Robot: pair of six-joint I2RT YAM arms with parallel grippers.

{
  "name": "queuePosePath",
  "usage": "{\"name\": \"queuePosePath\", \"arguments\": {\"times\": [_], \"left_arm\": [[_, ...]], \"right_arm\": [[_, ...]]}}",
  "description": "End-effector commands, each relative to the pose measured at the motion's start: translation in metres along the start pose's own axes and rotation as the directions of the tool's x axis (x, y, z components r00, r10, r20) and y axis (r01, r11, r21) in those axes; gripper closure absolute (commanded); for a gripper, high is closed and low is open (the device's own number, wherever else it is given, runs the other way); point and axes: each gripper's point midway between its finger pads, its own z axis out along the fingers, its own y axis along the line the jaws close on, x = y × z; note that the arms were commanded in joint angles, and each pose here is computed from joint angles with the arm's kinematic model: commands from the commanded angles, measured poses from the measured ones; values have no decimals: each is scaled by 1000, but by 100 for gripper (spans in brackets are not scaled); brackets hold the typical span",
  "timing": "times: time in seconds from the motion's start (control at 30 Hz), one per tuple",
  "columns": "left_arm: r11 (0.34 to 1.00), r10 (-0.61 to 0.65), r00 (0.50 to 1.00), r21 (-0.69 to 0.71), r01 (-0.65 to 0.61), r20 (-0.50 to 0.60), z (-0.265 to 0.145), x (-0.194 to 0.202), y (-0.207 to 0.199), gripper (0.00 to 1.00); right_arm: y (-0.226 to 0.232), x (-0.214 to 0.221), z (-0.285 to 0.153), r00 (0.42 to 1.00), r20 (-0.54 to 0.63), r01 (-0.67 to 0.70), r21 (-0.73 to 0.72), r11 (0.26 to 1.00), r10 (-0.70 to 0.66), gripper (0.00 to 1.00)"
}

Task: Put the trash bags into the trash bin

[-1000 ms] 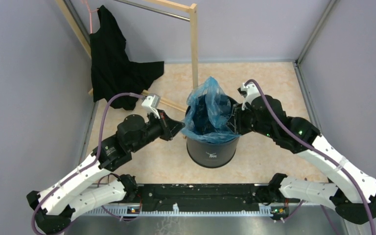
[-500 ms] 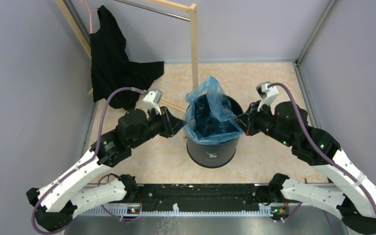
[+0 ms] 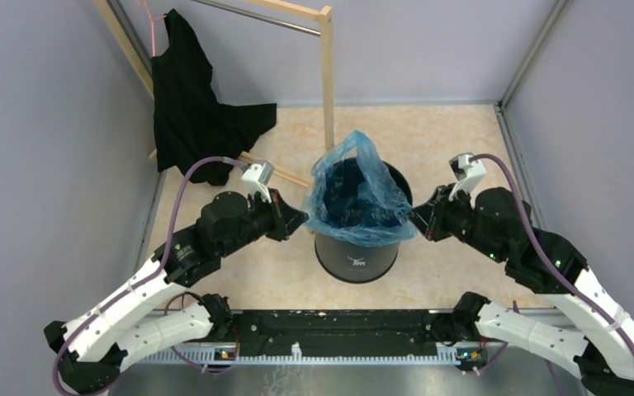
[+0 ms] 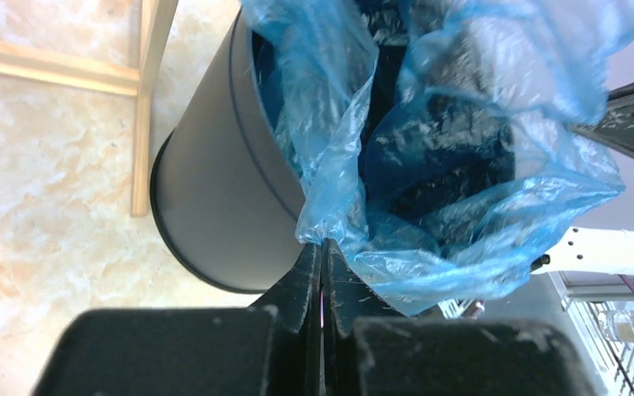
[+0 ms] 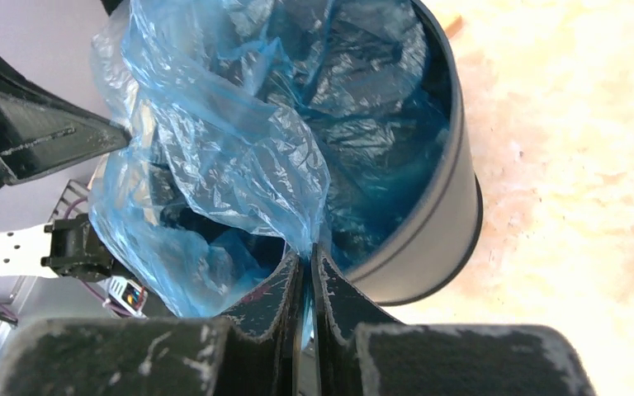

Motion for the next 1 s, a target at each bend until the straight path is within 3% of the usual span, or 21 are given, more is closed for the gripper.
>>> {"name": "queuePosePath", "arguments": {"times": [0.0,0.2,0.5,0.8,0.87,0.97], "left_arm": [[996,-68,998,66,68,0,-5,15,-3,100],[992,-112,993,59,113,-21,-7,35,9,100],[992,-127,991,14,128,-50,5,59,27,100],[995,-55,999,-85,54,-1,14,49,46,100],[993,-30,999,-113,28,-15,17,48,49,92],[982,-36,998,-186,26,-50,12,48,57,70]], "right_arm": [[-18,11,-10,998,-2,-62,76,995,63,93],[-24,25,-13,988,23,-152,65,986,151,99],[-67,53,-12,981,34,-193,258,947,190,100],[-88,45,9,993,104,-87,337,938,55,85],[-92,43,15,995,95,-52,364,930,18,83],[-87,36,15,999,34,7,383,924,-22,73]]}}
